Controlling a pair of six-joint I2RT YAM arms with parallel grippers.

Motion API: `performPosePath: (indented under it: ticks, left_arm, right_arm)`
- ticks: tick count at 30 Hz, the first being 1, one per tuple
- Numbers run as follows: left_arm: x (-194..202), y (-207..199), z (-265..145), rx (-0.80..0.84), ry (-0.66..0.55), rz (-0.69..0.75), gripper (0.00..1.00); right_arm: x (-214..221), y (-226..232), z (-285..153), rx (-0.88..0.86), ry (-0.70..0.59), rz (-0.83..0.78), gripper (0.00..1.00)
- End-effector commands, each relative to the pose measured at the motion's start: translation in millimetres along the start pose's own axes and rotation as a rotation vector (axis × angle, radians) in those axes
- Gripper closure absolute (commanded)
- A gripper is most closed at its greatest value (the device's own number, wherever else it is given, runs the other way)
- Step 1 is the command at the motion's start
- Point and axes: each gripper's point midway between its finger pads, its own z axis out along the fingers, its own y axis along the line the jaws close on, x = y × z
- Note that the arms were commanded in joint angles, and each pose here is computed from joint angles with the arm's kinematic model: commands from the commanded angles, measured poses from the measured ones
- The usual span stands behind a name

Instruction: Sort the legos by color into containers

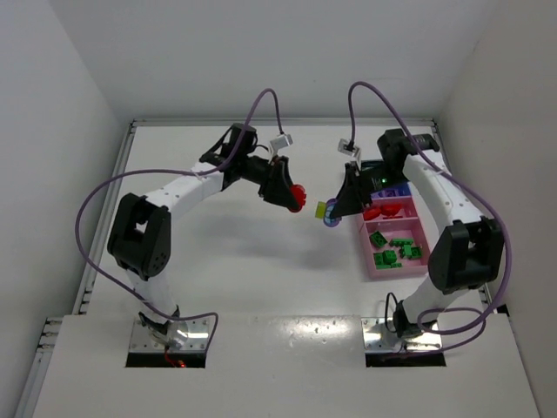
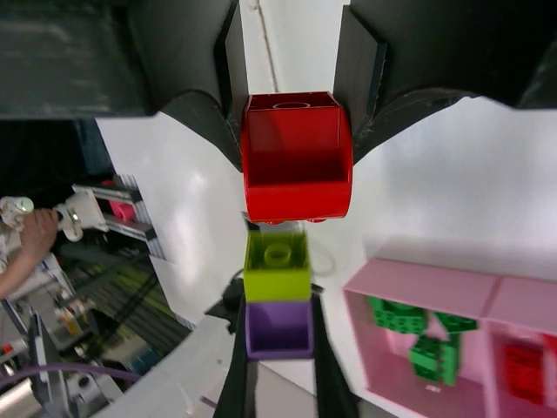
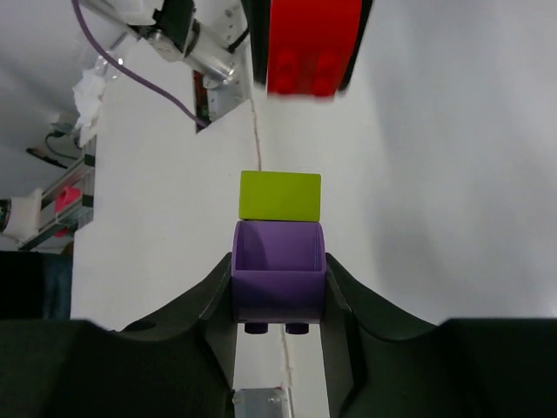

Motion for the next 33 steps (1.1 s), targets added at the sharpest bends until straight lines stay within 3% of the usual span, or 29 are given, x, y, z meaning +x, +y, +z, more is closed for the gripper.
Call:
performPosePath:
  ticks: [1,5,8,13,18,23,28,33]
  left_arm:
    - [-24.6,-5.0,-31.5,-0.057,-0.058,0.115,0.99]
    - [-24.8,4.5,-53.7,-0.134,-0.093,0.102,0.99]
    - [-38.3,31.8,-70.8,-0.386,-0.127,0.149,0.99]
    - [-56.6,62.3,-62.3,-0.609,-0.135,0.163,1.00]
    - [-59.7,91.1,-11.0,-0.527,-0.097,0.074,1.00]
    - [-67.8,106.4,49.3,-0.450,-0.052,0.094,1.00]
    - [-63.4,113.6,116.9,-0.357,0.001,0.118,0.98]
    - [-48.2,133.0,164.7,-0.321,0.035,0.121,0.89]
  right_arm:
    - [-2.2,-2.2,-21.2,0.053,-0.028,-0.069,1.00]
    - [-5.1,-13.3,-40.5,0.098,-0.072,-0.047,1.00]
    - [-7.4,-25.0,-59.8,0.146,-0.120,-0.023,1.00]
    - [-4.0,-30.6,-100.1,0.272,-0.229,-0.028,1.00]
    - [21.9,-31.0,-167.3,0.533,-0.348,0.018,1.00]
    - [64.9,-27.3,-211.2,0.737,-0.443,0.140,1.00]
    - [77.3,-11.7,-222.4,0.791,-0.556,0.214,1.00]
    - [74.8,3.7,-216.3,0.836,-0.580,0.178,1.00]
